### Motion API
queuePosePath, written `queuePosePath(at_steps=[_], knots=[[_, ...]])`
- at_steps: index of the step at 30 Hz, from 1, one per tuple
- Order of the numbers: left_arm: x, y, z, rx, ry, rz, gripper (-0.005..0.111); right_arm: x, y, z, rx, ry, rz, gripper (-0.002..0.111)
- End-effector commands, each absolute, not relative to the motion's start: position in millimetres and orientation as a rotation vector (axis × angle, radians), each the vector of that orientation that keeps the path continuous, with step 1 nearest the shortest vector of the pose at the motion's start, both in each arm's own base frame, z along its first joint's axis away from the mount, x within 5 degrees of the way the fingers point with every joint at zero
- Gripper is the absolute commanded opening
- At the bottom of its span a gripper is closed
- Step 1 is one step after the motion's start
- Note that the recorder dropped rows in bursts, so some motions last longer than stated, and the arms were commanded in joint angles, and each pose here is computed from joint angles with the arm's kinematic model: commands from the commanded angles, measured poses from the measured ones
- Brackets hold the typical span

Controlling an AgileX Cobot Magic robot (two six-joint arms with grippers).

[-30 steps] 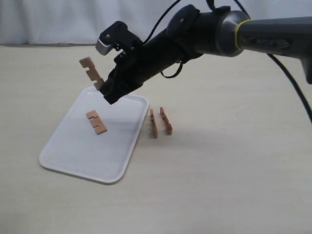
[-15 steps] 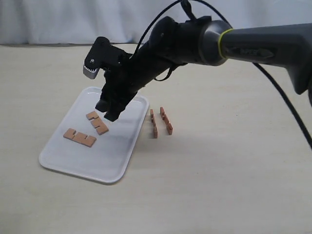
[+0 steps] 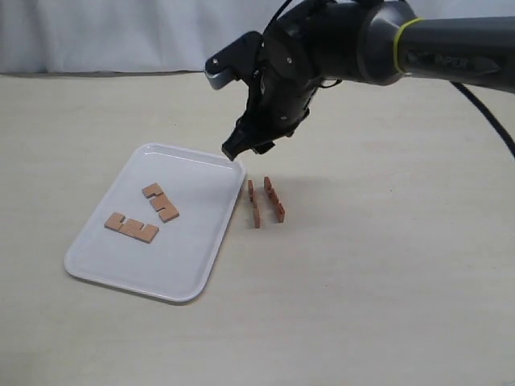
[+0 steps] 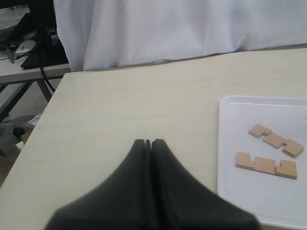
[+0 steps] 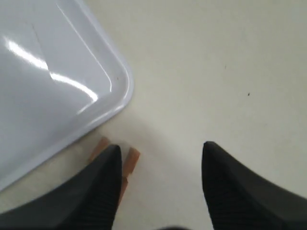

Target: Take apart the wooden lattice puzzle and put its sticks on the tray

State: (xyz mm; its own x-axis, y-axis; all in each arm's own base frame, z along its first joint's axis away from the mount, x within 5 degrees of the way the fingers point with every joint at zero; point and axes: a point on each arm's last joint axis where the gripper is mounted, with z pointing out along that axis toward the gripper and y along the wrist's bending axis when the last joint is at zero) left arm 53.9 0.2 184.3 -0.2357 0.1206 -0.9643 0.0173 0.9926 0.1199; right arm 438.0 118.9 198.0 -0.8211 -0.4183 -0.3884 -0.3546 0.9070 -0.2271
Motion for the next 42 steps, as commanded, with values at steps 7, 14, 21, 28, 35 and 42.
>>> queuePosePath(at_steps=[7, 14, 21, 28, 35, 42], knots=[[54.2, 0.2, 185.2, 0.098, 1.791, 0.096, 0.0, 431.7, 116.2, 166.5, -0.498, 2.83, -0.153, 0.049], [54.2, 0.2, 185.2, 0.098, 1.791, 0.096, 0.0, 428.8, 115.2, 156.4, -0.5, 2.87, -0.164, 0.049], [54.2, 0.3, 185.2, 0.099, 1.791, 0.097, 0.0, 430.4, 115.7, 130.3, -0.516, 2.918, -0.174, 0.049], [54.2, 0.3, 185.2, 0.099, 1.791, 0.097, 0.0, 430.8, 115.9, 122.5, -0.52, 2.93, -0.176, 0.013], [54.2, 0.3, 185.2, 0.099, 1.791, 0.097, 0.0, 431.5, 110.6, 137.1, -0.548, 2.898, -0.262, 0.005], [54.2, 0.2, 185.2, 0.098, 1.791, 0.095, 0.0, 439.2, 112.1, 209.4, -0.401, 2.595, -0.191, 0.005]])
